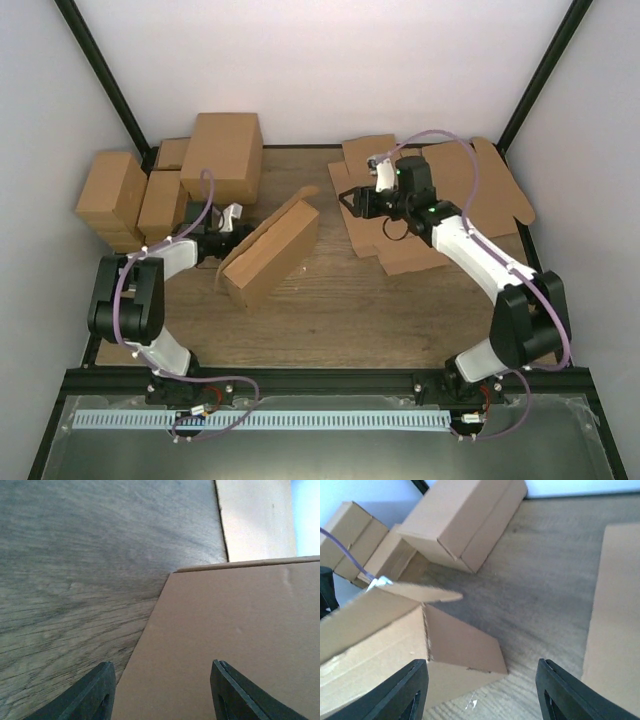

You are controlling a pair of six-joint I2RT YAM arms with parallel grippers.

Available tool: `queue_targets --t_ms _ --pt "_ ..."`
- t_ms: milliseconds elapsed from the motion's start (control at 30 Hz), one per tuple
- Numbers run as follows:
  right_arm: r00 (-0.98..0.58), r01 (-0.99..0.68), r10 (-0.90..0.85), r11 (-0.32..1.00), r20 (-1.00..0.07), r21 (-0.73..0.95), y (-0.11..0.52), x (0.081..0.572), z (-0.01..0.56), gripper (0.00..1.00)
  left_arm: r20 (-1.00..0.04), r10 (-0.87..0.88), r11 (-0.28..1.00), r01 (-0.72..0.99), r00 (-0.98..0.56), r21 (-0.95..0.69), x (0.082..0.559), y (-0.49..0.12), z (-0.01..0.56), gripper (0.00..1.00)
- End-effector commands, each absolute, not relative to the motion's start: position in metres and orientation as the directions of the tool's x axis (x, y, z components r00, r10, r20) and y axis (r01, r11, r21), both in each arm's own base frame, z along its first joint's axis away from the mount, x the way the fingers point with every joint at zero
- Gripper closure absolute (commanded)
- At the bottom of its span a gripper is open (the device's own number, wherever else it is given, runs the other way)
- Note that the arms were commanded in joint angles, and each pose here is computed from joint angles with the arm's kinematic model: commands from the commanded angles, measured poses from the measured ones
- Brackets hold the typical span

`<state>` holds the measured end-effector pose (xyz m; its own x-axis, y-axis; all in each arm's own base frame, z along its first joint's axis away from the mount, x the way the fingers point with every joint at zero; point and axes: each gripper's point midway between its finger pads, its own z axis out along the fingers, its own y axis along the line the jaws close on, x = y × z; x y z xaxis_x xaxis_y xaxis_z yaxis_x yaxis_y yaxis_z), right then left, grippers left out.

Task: Fold the paper box

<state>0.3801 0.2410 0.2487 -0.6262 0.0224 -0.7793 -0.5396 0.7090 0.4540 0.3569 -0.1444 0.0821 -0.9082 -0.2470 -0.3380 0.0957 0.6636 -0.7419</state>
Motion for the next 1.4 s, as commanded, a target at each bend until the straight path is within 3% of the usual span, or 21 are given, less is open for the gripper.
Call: queue_targets --t_ms 0,133,200,333,433,800,1033,1367 --pt "-0.676 -0.570 0.004 0.632 -0.737 0.526 0.261 0.375 0.224 0.39 -0.370 -0.222 0.657 0.142 -0.902 -0.741 0.364 -0.148 0.081 0.46" --pt "-0.722 -0.512 0.025 0.653 -0.691 0.559 0.261 0.382 0.184 0.44 -0.354 -0.221 0.661 0.128 -0.909 -0.740 0.363 -0.149 0.072 0.46" --pt "-0.744 -0.481 0.034 0.666 -0.668 0.569 0.261 0.386 0.165 0.51 -0.351 -0.218 0.662 0.126 -0.910 -0.739 0.363 -0.150 0.070 0.46" --pt "-0.778 -0.442 0.042 0.673 -0.627 0.593 0.265 0.397 0.135 0.85 -0.357 -0.204 0.692 0.124 -0.912 -0.711 0.364 -0.154 0.064 0.48" --pt "-0.795 -0.432 0.045 0.659 -0.605 0.616 0.271 0.402 0.124 0.99 -0.353 -0.191 0.681 0.135 -0.916 -0.720 0.363 -0.164 0.062 0.48" --pt "-0.806 -0.457 0.027 0.606 -0.591 0.651 0.272 0.374 0.127 0.97 -0.301 -0.120 0.649 0.154 -0.946 -0.745 0.355 -0.186 0.040 0.49" --pt "-0.831 -0.487 -0.048 0.544 -0.554 0.684 0.315 0.340 0.127 0.95 -0.286 -0.101 0.624 0.163 -0.953 -0.764 0.357 -0.191 0.038 0.50" --pt "-0.904 -0.329 0.047 0.556 -0.424 0.763 0.318 0.326 0.156 0.90 -0.271 -0.044 0.597 0.192 -0.962 -0.779 0.345 -0.211 0.036 0.50"
